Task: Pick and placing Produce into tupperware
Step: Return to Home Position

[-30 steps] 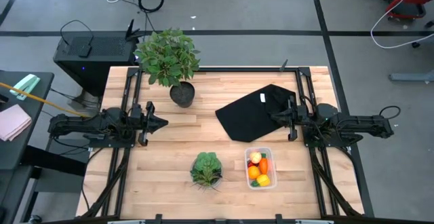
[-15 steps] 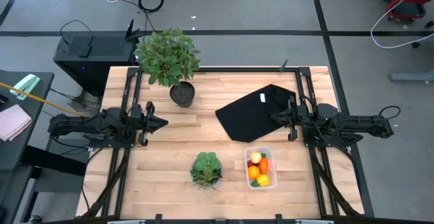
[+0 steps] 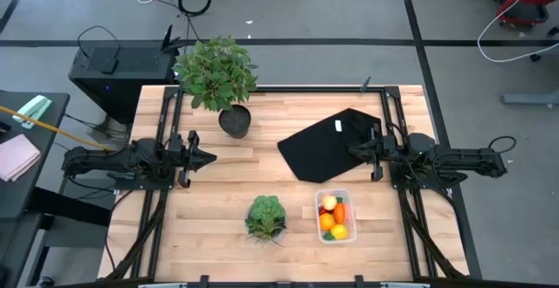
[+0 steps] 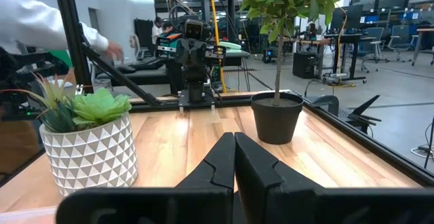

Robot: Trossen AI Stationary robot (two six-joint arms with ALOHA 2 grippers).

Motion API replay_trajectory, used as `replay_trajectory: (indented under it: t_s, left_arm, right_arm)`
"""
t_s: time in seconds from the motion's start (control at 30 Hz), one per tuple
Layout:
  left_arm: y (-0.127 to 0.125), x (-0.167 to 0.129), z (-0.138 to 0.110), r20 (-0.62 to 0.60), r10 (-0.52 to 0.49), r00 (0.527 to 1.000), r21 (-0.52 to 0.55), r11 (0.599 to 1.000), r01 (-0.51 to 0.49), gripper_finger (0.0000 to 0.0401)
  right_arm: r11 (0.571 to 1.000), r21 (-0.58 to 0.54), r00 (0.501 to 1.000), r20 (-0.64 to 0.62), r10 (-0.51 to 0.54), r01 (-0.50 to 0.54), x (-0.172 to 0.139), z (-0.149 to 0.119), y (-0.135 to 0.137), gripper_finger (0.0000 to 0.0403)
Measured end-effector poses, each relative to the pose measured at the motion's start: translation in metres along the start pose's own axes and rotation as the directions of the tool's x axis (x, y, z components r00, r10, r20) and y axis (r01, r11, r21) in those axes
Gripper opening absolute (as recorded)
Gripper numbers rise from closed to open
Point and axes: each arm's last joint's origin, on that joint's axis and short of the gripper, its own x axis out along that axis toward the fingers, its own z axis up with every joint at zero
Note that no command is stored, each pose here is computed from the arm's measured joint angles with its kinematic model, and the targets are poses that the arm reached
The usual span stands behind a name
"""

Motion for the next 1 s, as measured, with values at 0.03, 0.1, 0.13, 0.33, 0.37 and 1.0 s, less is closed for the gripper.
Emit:
replay_trajectory:
  t_s: [0.03,0.1,0.13,0.33,0.37,1.0]
  left_arm:
    - [0.0,0.0,0.0,0.0,0.0,1.0,0.001,1.0,0.0,0.0023]
    - [0.0,0.0,0.0,0.0,0.0,1.0,0.0,1.0,0.0,0.0025]
    - [0.0,0.0,0.0,0.0,0.0,1.0,0.0,1.0,0.0,0.0027]
    - [0.0,0.0,0.0,0.0,0.0,1.0,0.0,1.0,0.0,0.0036]
    - [0.0,0.0,0.0,0.0,0.0,1.0,0.0,1.0,0.0,0.0036]
    - [0.0,0.0,0.0,0.0,0.0,1.0,0.001,1.0,0.0,0.0036]
  right_arm:
    - [1.0,0.0,1.0,0.0,0.0,0.0,0.0,0.0,0.0,0.0016]
    - [1.0,0.0,1.0,0.0,0.0,0.0,0.0,0.0,0.0,0.0016]
    - [1.0,0.0,1.0,0.0,0.0,0.0,0.0,0.0,0.0,0.0016]
    - [1.0,0.0,1.0,0.0,0.0,0.0,0.0,0.0,0.0,0.0016]
    - [1.0,0.0,1.0,0.0,0.0,0.0,0.0,0.0,0.0,0.0016]
    - [1.0,0.0,1.0,0.0,0.0,0.0,0.0,0.0,0.0,0.0016]
